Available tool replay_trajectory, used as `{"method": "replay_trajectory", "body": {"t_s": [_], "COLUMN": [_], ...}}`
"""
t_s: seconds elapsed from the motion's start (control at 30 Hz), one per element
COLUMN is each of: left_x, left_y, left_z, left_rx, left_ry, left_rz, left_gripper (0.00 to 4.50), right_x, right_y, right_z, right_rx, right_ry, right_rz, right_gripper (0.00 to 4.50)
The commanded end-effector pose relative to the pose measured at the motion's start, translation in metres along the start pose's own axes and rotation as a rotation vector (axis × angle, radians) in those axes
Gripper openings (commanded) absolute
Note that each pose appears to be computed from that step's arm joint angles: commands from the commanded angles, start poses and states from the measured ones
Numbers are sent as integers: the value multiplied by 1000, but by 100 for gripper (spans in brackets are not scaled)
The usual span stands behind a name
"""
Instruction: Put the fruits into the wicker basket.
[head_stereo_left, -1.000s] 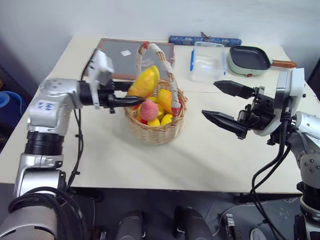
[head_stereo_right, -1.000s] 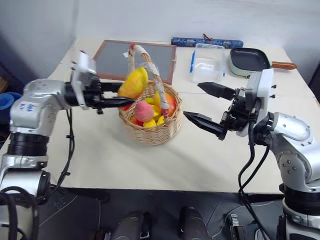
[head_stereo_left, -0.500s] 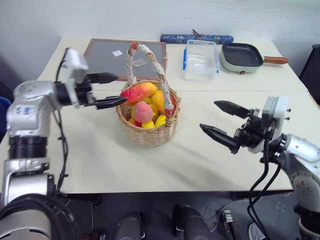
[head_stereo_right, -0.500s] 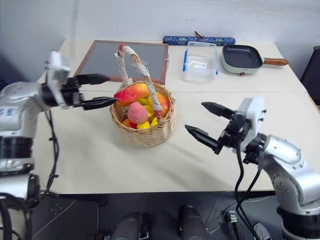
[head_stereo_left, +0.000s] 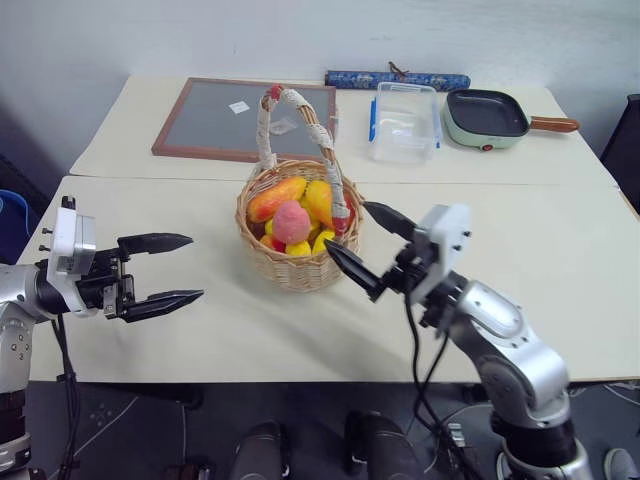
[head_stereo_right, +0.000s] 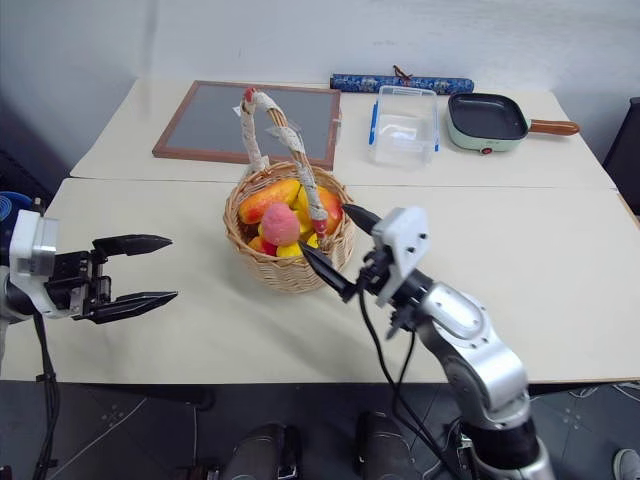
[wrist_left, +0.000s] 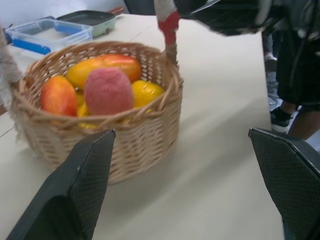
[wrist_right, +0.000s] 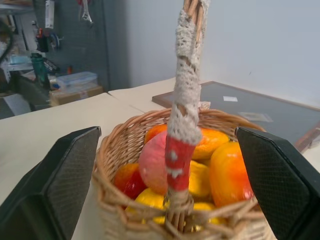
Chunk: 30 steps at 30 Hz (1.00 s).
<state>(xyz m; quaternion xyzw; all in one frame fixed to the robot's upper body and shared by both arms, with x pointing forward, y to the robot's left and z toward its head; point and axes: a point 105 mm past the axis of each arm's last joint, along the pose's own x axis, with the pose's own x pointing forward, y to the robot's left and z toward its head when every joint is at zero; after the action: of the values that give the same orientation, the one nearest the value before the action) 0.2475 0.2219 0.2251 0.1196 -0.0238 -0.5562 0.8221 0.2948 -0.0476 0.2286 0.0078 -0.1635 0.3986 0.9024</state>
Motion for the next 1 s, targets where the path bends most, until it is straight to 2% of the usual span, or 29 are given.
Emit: {"method": "replay_trajectory", "body": {"t_s": [0.03, 0.1, 0.2, 0.37, 0.53, 0.57, 0.67, 0.8, 0.93, 1.0], "left_x": [2, 3, 2, 7, 16, 17, 25, 40, 57, 62], "left_y": [-5, -5, -2, -4, -2, -1, 2, 5, 10, 12], "left_z": [21, 22, 26, 31, 28, 28, 22, 14, 8, 7], "left_rx": [53, 57, 75, 84, 83, 82, 73, 61, 51, 49], "left_ry": [-28, -23, -30, -48, -69, -75, -97, -131, -167, -175], "left_rz": [-2, -1, 19, 14, 0, -4, -22, -51, -96, -114], "left_gripper": [448, 448, 450, 450, 450, 450, 450, 450, 450, 450], "right_x": [16, 22, 33, 39, 31, 27, 7, -33, -107, -135], "right_y": [4, 2, 2, 6, 0, -3, -16, -49, -104, -121], "right_z": [-1, -7, -13, -6, 7, 11, 26, 47, 63, 69], "right_rx": [-11, -11, -2, 19, 15, 12, -21, -116, -292, -344], "right_ry": [-5, 17, 32, 9, -10, -19, -53, -97, -7, 7], "right_rz": [26, 25, 32, 58, 51, 44, 7, -160, -419, -479], "right_gripper": [450, 450, 389, 226, 42, 17, 19, 19, 19, 19]}}
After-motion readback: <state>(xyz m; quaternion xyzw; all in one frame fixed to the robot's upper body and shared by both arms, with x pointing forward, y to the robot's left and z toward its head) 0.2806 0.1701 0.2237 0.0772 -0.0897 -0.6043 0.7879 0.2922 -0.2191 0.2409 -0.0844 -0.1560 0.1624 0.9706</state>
